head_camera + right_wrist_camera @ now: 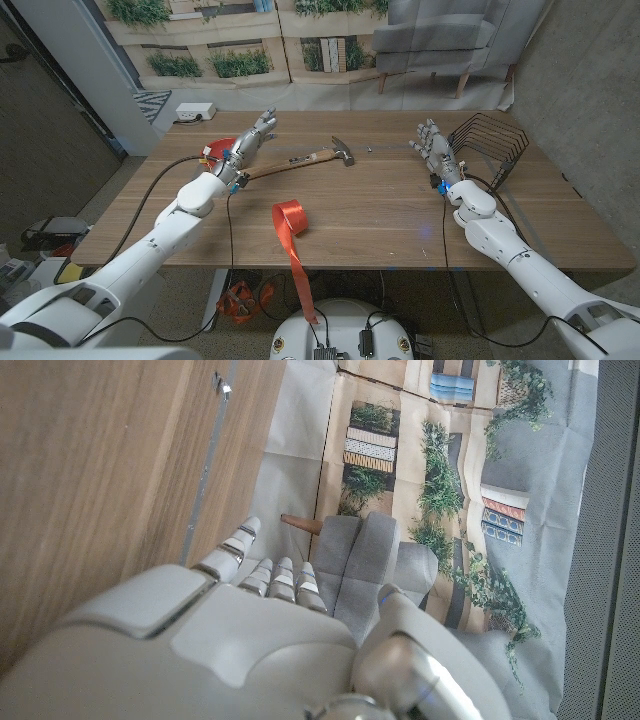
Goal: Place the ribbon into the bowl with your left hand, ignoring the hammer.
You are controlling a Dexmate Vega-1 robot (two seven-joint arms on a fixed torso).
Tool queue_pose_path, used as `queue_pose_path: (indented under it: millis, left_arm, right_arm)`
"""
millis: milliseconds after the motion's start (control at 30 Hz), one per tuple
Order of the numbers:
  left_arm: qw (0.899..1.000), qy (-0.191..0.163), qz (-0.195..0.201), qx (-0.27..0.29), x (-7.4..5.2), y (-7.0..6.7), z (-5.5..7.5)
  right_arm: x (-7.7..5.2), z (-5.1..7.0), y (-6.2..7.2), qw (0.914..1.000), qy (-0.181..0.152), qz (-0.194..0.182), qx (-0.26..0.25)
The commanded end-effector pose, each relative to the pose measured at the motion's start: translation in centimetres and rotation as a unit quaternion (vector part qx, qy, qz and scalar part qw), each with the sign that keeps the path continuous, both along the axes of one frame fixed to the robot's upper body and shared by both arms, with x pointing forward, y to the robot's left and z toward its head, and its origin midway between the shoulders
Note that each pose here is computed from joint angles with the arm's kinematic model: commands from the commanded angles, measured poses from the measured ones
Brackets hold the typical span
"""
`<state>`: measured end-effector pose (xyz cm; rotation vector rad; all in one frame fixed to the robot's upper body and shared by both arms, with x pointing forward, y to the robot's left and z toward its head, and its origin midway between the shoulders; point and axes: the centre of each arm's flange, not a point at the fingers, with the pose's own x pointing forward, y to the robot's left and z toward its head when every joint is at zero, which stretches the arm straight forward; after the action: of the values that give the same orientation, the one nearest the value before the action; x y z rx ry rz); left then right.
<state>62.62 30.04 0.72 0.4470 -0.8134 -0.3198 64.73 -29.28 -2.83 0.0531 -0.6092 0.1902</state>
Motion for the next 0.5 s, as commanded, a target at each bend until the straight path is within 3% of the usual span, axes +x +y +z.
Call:
queue_pose_path:
  millis: [33,500]
  left_arm:
    - [0.998,-0.032,0.001,0.049,-1.2,0.1,1.1]
    - [0.993,-0.057,0.000,0.108,-2.1,0.3,2.3]
  right_arm:
    - [-0.2,0.0,0.1,1.0000,-0.001,-0.002,0.001]
    - [0.0,0.2,0.2,1.0000,-0.002,-0.004,0.000]
